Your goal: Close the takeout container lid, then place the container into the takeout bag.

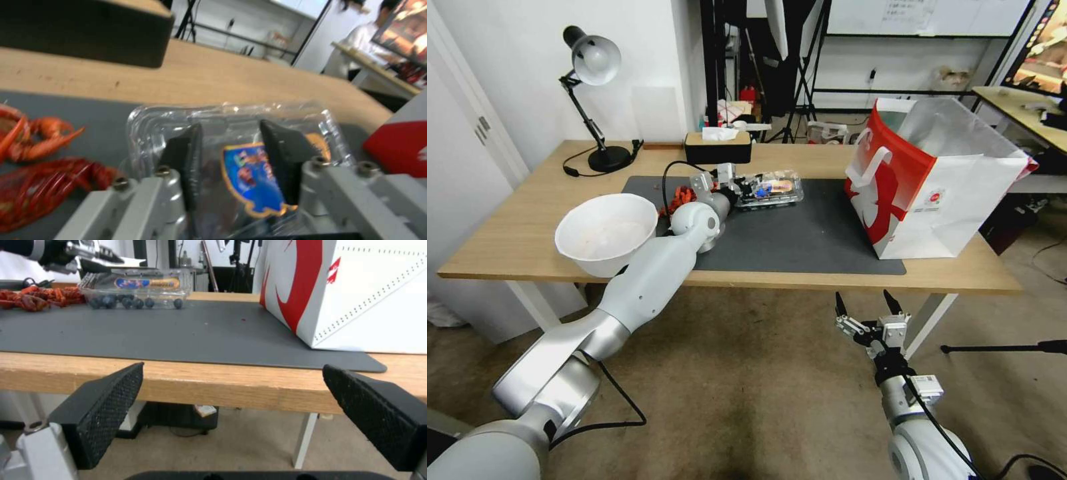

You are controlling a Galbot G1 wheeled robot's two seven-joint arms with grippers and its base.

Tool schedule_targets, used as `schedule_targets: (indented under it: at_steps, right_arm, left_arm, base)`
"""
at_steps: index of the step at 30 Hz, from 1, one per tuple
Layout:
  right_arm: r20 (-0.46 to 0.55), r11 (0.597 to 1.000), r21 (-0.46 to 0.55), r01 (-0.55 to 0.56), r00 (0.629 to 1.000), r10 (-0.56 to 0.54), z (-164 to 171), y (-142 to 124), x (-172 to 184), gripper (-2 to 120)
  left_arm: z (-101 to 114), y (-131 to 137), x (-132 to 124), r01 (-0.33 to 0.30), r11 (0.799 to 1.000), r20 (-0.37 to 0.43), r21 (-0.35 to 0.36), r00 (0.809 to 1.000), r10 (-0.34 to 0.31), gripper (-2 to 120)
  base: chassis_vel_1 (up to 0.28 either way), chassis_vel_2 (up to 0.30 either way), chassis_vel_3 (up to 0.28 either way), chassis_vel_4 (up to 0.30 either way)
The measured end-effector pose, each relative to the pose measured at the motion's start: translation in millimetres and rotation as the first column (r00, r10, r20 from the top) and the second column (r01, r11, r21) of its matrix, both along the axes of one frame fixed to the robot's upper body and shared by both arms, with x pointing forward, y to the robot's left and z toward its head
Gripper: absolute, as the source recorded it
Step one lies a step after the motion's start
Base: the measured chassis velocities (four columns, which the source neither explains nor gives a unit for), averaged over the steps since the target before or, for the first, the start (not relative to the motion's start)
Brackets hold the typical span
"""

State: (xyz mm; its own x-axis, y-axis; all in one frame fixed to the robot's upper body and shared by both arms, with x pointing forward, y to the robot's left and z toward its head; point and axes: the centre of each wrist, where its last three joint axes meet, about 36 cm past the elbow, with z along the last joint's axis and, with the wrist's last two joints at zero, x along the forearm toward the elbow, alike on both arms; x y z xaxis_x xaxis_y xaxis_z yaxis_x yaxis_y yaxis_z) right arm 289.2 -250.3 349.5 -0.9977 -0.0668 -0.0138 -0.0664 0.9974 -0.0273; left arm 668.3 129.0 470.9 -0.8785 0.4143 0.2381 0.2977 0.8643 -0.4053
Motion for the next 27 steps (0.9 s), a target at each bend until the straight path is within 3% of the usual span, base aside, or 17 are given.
schedule_targets:
  at_steps: [9,15,21,27]
  right_arm:
    - [0.007,1.0,0.004,-0.006,1.0,0.006,3,0,1,100]
    - [0.022,0.999,0.049,-0.024,0.999,0.023,14,0,6,100]
    - [0.049,0.985,0.159,-0.073,0.997,0.066,37,-9,27,100]
    - [0.084,0.971,0.192,-0.143,0.988,0.129,56,-19,51,100]
  left_arm:
    - [-2,6,5,-0.032,0.998,-0.073,0.054,0.997,0.036,0]
    - [-4,7,4,-0.029,0.998,-0.08,0.052,0.996,0.033,0]
    - [-3,8,4,-0.026,0.999,-0.082,0.047,0.996,0.03,0]
    - [-2,9,4,-0.026,0.999,-0.083,0.044,0.996,0.03,0]
  base:
    - [0.0,0.0,0.0,0.0]
    - [0.0,0.0,0.0,0.0]
    - [0.0,0.0,0.0,0.0]
    - [0.0,0.0,0.0,0.0]
